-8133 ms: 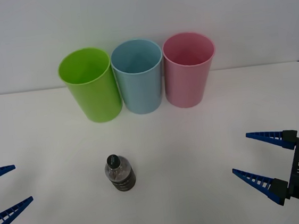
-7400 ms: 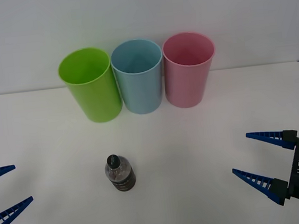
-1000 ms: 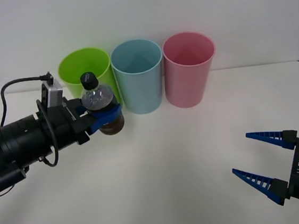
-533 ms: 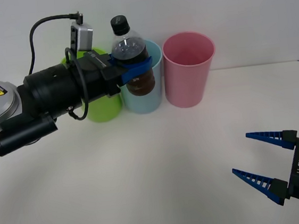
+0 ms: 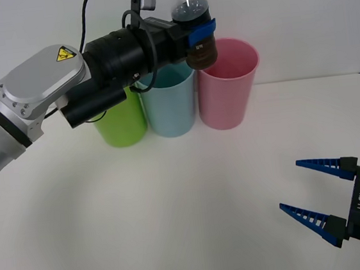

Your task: Put cans in the blue bin and PET bottles in the pink bin and trash in the green bin.

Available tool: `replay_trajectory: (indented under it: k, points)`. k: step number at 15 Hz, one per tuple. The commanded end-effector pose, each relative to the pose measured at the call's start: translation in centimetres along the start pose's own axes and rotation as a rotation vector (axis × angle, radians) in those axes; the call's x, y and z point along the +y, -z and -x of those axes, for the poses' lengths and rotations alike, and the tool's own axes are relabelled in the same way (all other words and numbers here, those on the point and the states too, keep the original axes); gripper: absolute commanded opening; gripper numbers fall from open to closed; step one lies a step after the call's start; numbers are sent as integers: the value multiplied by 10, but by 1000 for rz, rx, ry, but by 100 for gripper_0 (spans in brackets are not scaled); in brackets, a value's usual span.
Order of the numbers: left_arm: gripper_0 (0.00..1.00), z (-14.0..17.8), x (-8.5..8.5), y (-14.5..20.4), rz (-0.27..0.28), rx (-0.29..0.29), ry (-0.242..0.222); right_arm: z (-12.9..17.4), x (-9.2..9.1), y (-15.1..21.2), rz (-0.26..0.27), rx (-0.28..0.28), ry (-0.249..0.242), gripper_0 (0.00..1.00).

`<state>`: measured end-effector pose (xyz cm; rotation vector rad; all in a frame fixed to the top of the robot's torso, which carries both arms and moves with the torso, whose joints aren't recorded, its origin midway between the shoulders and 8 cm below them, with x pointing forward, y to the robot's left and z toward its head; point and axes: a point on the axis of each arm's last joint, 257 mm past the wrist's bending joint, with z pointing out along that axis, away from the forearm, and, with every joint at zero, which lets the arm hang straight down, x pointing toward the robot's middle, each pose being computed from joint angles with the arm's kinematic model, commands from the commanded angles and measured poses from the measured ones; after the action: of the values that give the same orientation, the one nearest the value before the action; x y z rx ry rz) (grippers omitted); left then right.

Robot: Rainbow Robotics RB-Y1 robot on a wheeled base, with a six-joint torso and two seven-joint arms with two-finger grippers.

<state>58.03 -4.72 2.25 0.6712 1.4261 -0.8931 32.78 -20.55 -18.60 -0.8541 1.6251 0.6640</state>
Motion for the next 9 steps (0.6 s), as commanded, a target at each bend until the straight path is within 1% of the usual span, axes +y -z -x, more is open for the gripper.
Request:
replay_trajectory:
  k: [1,2,4,5,6,8,9]
  points:
    - [5,6,7,-28,22,-5,0,0,0,0,0,0,0,100]
    - [5,6,8,-42,32,-1,-8,0,0,0,0,0,0,100]
    - [5,5,12,-63,60,11,-49,0,0,0,0,0,0,100]
    - [5,4,13,-70,69,14,-47,0,0,0,0,0,0,100]
    - [5,0,9,-79,78,11,-41,0,0,0,0,0,0,100]
    - [5,-1,11,-89,109,7,-81,0,0,0,0,0,0,100]
    - [4,-3,6,-92,105,5,-80,0,0,0,0,0,0,100]
